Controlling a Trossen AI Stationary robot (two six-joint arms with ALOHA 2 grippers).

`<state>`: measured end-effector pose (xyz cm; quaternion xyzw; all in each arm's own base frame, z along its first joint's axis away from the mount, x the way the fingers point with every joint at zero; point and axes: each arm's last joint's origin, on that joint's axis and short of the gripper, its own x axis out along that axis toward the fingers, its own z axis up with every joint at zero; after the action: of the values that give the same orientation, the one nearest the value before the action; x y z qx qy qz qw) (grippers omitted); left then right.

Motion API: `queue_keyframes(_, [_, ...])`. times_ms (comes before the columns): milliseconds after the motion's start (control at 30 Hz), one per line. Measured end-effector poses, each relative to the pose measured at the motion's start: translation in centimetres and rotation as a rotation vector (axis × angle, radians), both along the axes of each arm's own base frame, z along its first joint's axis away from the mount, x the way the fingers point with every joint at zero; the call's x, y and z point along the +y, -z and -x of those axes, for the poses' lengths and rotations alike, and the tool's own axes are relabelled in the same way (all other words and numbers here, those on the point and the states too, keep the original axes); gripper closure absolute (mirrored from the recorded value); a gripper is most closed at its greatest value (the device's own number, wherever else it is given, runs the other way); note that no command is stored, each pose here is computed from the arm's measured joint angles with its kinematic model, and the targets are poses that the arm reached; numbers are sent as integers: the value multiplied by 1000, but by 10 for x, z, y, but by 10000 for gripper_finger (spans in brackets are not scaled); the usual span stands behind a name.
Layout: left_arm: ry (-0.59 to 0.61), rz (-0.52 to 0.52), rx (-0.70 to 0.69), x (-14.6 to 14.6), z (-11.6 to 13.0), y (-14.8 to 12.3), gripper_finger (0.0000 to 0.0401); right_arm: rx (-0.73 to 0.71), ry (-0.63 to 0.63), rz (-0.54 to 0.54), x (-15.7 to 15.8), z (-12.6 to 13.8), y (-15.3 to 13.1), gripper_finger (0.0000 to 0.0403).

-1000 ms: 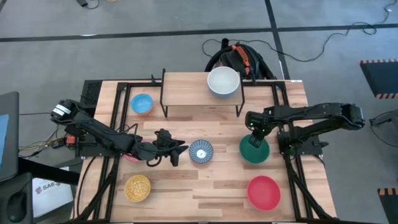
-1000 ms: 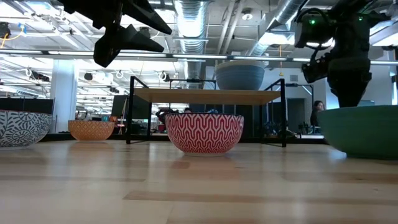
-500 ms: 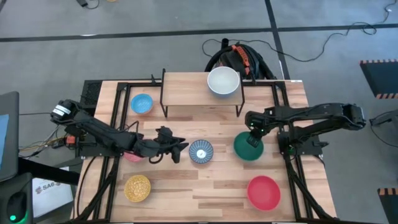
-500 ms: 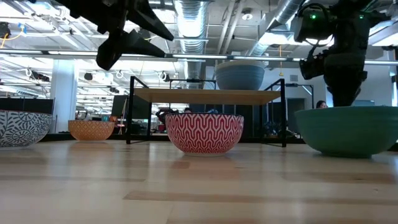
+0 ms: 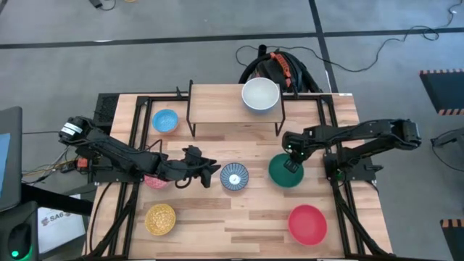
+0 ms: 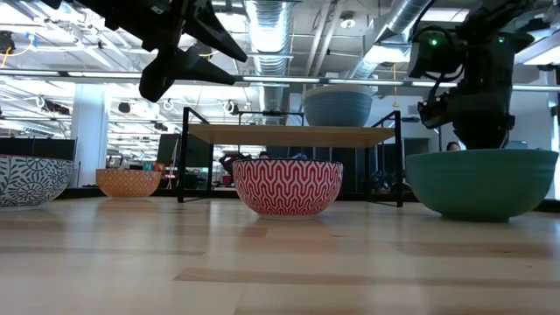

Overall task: Place and stack bowls onto a shelf
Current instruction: Stack the green bowl on top of the white bowl on the shelf

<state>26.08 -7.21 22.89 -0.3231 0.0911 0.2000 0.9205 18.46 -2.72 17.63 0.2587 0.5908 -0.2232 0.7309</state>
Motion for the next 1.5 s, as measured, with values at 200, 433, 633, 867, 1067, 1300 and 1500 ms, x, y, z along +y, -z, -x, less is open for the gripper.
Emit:
queue_keyframes(200, [0, 12, -3, 0, 0, 0, 253, -49, -4, 14, 4, -8, -19, 376])
queue_keyframes(433, [1, 37, -21, -2, 0, -1, 253, -118, -57, 65, 16, -21, -50, 379])
queue_keyframes(633, [9, 44, -47, -6, 1, -3, 253, -166, -51, 143, 26, -28, -74, 379])
queue_keyframes(867, [23, 38, -61, -10, 0, -8, 253, -197, -47, 214, 36, -30, -89, 379])
queue_keyframes(1067, [10, 15, -74, -11, -3, -16, 253, -202, -42, 237, 42, -29, -97, 379])
queue_keyframes(1300, [0, 12, -95, -12, -6, -26, 253, -224, -40, 264, 47, -28, -115, 379])
queue_keyframes(1500, [-84, -87, -92, -9, -14, -58, 253, -263, -17, 320, 46, -28, -137, 379])
